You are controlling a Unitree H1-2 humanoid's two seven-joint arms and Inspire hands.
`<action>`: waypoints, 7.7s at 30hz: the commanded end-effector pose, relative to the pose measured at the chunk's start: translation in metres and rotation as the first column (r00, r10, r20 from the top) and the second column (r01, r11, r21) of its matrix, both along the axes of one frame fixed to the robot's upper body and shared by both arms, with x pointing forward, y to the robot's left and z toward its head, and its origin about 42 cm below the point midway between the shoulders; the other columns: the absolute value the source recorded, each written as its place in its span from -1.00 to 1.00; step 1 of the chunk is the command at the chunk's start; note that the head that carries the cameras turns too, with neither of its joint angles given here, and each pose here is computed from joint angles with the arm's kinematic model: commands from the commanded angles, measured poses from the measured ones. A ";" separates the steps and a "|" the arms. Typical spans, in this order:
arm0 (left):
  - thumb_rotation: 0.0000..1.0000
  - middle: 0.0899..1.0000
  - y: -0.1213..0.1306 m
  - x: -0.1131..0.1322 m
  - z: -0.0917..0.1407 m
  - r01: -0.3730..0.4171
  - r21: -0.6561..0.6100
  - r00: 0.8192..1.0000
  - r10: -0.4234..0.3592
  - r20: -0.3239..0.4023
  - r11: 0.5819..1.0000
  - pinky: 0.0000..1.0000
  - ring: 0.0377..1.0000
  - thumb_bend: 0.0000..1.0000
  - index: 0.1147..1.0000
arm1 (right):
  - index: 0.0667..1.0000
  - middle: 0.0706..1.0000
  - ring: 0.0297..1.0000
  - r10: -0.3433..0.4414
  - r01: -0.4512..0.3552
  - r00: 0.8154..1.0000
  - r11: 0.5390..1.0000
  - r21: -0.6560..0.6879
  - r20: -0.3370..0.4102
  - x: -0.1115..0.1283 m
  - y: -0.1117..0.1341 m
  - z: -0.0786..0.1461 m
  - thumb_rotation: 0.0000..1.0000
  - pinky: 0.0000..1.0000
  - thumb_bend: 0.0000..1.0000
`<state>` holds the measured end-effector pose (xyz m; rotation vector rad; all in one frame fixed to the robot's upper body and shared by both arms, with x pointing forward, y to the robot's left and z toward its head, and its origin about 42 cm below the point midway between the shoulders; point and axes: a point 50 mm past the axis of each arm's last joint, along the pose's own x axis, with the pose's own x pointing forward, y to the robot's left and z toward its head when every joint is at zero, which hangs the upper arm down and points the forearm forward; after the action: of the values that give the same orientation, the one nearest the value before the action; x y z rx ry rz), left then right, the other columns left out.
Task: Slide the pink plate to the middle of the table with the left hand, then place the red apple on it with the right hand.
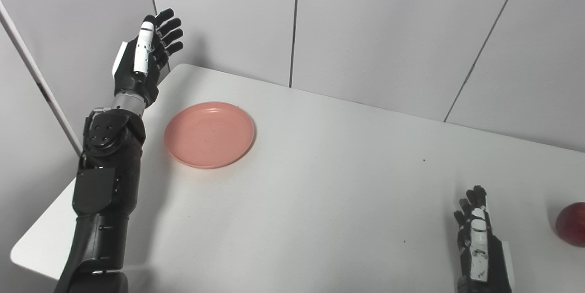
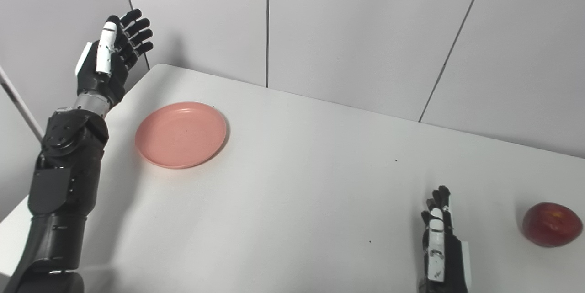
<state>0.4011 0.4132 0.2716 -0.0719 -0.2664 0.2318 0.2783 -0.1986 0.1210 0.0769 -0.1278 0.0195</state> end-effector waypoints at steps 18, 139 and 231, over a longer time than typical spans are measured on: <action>1.00 0.71 0.033 0.009 -0.004 -0.034 -0.039 0.999 0.034 -0.003 0.999 0.77 0.74 -0.37 0.64 | 1.00 1.00 1.00 0.005 -0.005 0.999 1.000 -0.017 0.040 0.001 -0.005 0.006 1.00 1.00 -0.63; 1.00 0.69 -0.086 0.023 -0.110 0.245 -0.169 0.926 -0.282 -0.249 0.955 0.73 0.72 -0.42 0.65 | 1.00 1.00 1.00 0.016 -0.018 0.999 0.999 0.027 0.046 -0.001 0.001 0.010 1.00 1.00 -0.62; 1.00 0.77 -0.291 -0.025 -0.126 0.486 -0.262 0.796 -0.546 -0.261 0.833 0.77 0.79 -0.29 0.72 | 0.98 0.98 0.96 -0.032 0.032 0.998 0.999 0.012 0.054 0.000 0.024 0.028 1.00 0.97 -0.55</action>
<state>0.3788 0.1293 0.1442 -0.2794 0.1039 -0.2803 0.2732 -0.1780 0.1330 0.0786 -0.1286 -0.0087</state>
